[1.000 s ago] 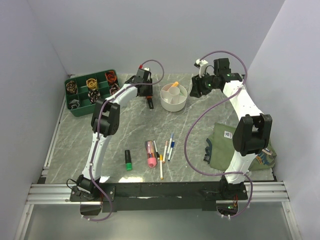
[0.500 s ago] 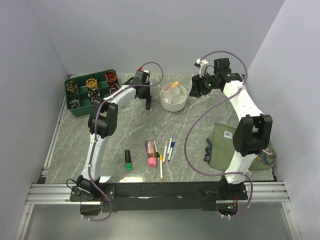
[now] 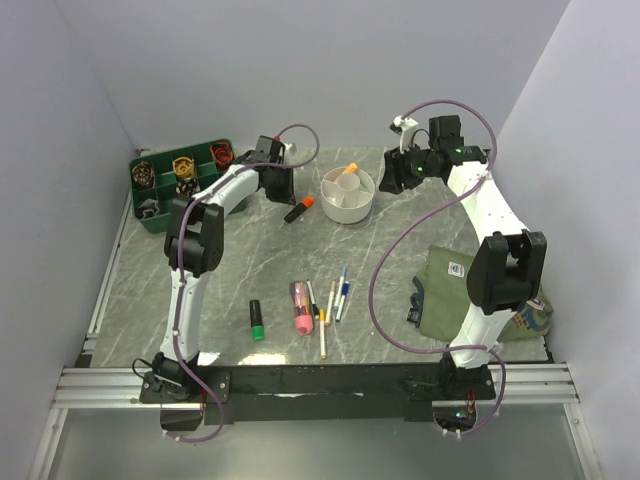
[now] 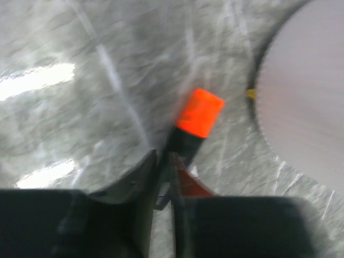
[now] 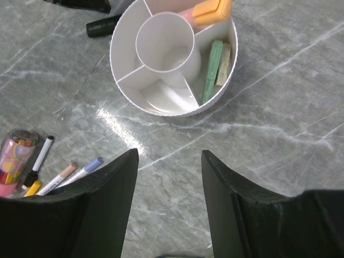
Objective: Sort the stationery into containers
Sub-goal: Pick up the pen from the center of the board.
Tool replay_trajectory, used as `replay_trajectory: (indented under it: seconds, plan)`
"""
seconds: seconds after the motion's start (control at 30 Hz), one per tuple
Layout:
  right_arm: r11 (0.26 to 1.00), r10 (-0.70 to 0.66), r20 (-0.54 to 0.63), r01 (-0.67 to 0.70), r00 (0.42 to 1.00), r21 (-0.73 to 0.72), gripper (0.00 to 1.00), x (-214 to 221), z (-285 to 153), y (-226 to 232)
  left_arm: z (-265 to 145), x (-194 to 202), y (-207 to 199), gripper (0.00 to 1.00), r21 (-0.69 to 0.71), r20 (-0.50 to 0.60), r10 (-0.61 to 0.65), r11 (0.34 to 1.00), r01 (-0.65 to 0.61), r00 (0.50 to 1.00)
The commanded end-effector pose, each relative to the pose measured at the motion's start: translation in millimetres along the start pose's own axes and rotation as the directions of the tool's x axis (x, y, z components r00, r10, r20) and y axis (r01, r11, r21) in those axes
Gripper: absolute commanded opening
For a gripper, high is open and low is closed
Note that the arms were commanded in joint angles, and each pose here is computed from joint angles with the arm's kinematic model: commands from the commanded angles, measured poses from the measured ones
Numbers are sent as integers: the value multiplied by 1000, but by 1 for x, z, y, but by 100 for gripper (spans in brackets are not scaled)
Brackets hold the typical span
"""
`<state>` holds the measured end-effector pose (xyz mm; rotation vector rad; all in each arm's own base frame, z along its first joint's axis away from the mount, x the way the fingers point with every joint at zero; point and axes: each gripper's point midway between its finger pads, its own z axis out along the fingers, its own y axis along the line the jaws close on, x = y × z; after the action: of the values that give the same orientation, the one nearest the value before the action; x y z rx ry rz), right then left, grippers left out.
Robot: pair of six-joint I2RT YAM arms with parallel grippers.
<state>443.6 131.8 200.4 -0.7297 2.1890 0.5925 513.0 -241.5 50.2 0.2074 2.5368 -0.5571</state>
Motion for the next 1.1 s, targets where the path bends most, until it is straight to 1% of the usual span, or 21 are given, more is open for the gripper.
replay_trajectory:
  seconds: [0.0, 0.07, 0.1, 0.2, 0.37, 0.47, 0.63, 0.67, 0.83, 0.93, 0.97, 1.0, 1.03, 1.07]
  plan:
    - [998, -54, 76, 53, 996, 20, 59, -34, -8, 2, -21, -17, -3, 38, 16, 20, 91, 996, -91, 996]
    - [998, -59, 83, 57, 995, 26, 59, -37, -9, 1, -19, -18, 0, 48, 6, 13, 113, 994, -113, 994]
    - [998, -67, 82, 65, 994, 25, 59, -37, -9, 2, -18, -24, -1, 52, 14, 19, 144, 989, -144, 989]
    - [998, -66, 68, 65, 995, 24, 59, -32, -8, 2, -17, -27, -7, 56, 36, 4, 173, 984, -173, 985]
    - [998, -55, 58, 54, 997, 26, 59, -24, -6, 2, -14, -27, -20, 58, 72, 10, 224, 972, -224, 974]
    - [998, -59, 55, 58, 997, 30, 59, -24, -7, 1, -4, -18, -22, 57, 44, -23, 275, 961, -274, 961]
    - [997, -74, 48, 72, 996, 42, 59, -23, -9, -1, 9, -6, -9, 56, -6, -66, 296, 955, -297, 953]
    - [997, -72, 46, 71, 996, 41, 59, -22, -8, -1, 12, -2, -6, 56, -5, -78, 324, 946, -325, 943]
    - [998, -57, 32, 56, 998, 30, 59, -15, -5, 0, 26, 12, 3, 54, -21, -121, 312, 948, -317, 942]
    - [998, -58, 30, 57, 998, 30, 59, -16, -5, 0, 35, 27, 9, 45, -32, -185, 292, 953, -303, 938]
    - [998, -58, 29, 57, 998, 28, 59, -16, -5, 1, 42, 33, 12, 39, -36, -205, 295, 950, -309, 933]
    - [998, -57, 29, 56, 998, 31, 59, -16, -5, 0, 42, 42, 18, 37, -52, -246, 288, 949, -310, 925]
    - [998, -58, 27, 57, 998, 26, 59, -16, -5, 1, 44, 48, 17, 36, -53, -263, 291, 948, -315, 920]
    - [998, -60, 27, 59, 998, 27, 59, -17, -5, 0, 47, 57, 21, 36, -61, -290, 280, 949, -309, 915]
